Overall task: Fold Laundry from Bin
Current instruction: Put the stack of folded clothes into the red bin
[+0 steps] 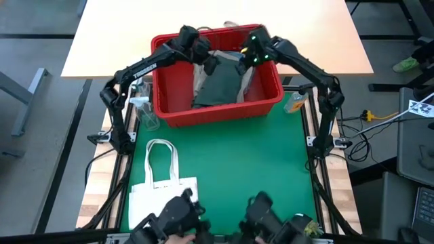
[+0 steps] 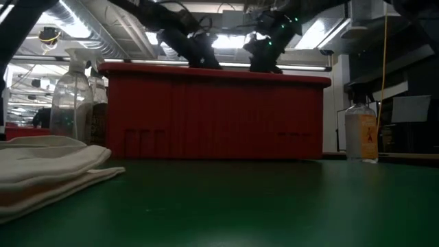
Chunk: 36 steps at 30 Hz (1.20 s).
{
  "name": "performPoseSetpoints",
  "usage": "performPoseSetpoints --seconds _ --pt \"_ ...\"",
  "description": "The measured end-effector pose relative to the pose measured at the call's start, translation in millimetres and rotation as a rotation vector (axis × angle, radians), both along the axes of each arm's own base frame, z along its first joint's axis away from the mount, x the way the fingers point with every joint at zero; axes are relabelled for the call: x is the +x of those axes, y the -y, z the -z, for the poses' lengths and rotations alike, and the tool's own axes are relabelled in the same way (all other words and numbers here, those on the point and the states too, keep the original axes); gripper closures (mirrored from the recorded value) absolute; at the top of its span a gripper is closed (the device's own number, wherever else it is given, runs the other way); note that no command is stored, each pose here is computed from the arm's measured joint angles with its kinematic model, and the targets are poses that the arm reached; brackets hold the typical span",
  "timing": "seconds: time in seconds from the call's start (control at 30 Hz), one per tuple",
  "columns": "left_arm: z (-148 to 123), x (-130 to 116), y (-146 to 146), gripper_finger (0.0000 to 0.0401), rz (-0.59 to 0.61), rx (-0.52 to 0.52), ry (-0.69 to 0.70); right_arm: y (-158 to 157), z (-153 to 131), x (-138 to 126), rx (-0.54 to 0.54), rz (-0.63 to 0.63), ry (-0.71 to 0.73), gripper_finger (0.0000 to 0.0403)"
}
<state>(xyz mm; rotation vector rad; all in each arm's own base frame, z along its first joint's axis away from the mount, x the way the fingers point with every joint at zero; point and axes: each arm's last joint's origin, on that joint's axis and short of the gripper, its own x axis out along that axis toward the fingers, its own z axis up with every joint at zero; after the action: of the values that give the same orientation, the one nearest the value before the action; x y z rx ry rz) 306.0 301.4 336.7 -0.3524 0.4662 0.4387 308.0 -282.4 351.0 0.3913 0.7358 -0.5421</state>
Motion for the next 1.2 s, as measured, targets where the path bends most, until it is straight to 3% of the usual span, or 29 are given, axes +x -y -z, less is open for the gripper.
performPoseSetpoints --seconds 0.2,0.4,0.6,0.77,0.93,1.2 --pt "14 7 34 0.0260 0.165 -0.181 -0.135 -52 6 38 -0.031 -0.203 -0.076 0.0317" --pt "53 13 67 0.0260 0.208 -0.156 -0.453 -85 39 66 -0.103 -0.261 -0.147 0.0317" --pt "90 15 74 0.0260 0.158 -0.073 -0.563 -82 88 69 -0.054 -0.247 -0.130 0.0317" --pt "108 9 73 0.0260 0.131 -0.104 -0.586 -72 111 66 0.051 -0.264 -0.053 0.0317" --pt "99 9 73 0.0260 0.092 -0.126 -0.558 -67 93 67 0.045 -0.272 0.004 0.0317" --pt "19 0 80 0.0260 0.073 -0.035 -0.415 -75 -7 55 -0.082 -0.279 0.158 0.0317"
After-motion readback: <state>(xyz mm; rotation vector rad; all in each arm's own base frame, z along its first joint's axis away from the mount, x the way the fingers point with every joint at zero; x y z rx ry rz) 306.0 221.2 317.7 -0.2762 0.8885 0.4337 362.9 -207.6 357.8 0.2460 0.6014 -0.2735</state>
